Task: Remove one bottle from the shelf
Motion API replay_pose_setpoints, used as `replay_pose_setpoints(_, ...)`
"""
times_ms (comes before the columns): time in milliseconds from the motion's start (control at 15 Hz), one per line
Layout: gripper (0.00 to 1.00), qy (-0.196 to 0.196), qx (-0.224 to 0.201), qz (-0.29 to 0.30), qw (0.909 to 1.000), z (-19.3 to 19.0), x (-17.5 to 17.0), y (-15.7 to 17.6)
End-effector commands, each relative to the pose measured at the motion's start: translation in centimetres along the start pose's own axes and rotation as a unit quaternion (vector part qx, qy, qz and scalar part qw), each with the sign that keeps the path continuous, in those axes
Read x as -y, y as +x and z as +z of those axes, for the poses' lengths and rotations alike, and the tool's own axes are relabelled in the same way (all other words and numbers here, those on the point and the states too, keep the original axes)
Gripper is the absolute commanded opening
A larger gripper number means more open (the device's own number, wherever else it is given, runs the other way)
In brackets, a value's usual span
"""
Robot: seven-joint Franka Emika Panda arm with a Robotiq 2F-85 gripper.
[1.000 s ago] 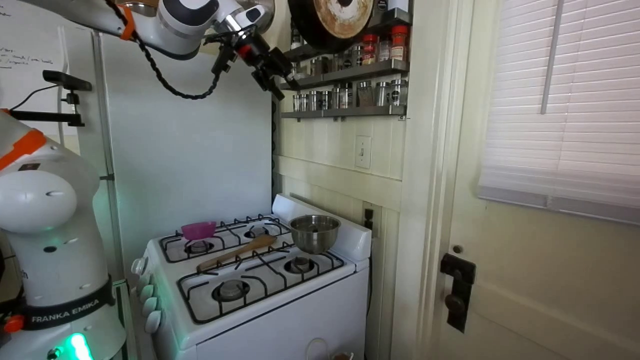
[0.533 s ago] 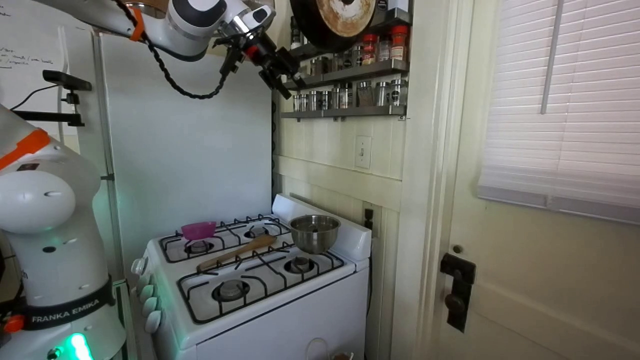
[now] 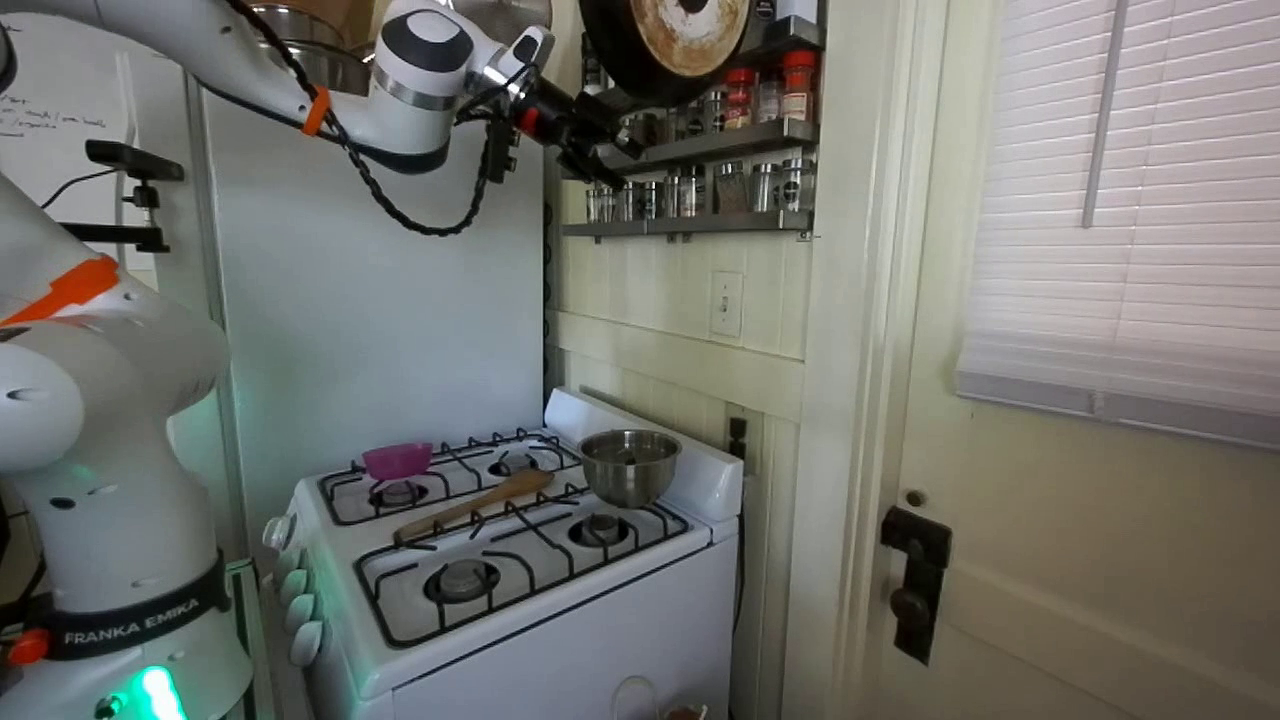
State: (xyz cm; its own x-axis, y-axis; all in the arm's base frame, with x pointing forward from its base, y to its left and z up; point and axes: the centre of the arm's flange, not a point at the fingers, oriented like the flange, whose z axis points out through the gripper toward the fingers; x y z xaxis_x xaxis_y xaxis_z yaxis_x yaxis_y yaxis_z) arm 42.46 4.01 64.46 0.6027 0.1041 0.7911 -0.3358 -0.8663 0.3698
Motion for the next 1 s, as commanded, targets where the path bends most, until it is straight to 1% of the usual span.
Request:
replay_pose_setpoints(0,1.0,-0.036,-0.018,0.002,0.9992,2.1,2.8,2.2)
replay_pose_setpoints(133,1.0,-0.033,-0.018,0.005,0.9993,2.3,2.9,3.3)
replay_pose_setpoints(200,1.0,-0.002,-0.008,-0.002,1.0,2.1,2.7,3.4)
replay_pose_setpoints(267,1.0,-0.019,-0.019,0.001,0.9996,1.4,2.3,2.1)
replay_pose_setpoints(467,1.0,-0.002,-0.014,0.003,0.9999,2.2,2.6,2.7)
replay_pose_setpoints(533,1.0,0.002,-0.018,0.01,0.9998,2.4,2.3,2.5)
replay_pose_setpoints(600,1.0,0.02,-0.034,0.027,0.9989,2.7,2.1,2.2)
replay_pose_setpoints(667,1.0,0.021,-0.041,0.036,0.9983,2.7,2.0,2.2)
replay_pose_setpoints(933,1.0,0.069,-0.083,0.074,0.9914,3.1,1.3,2.0)
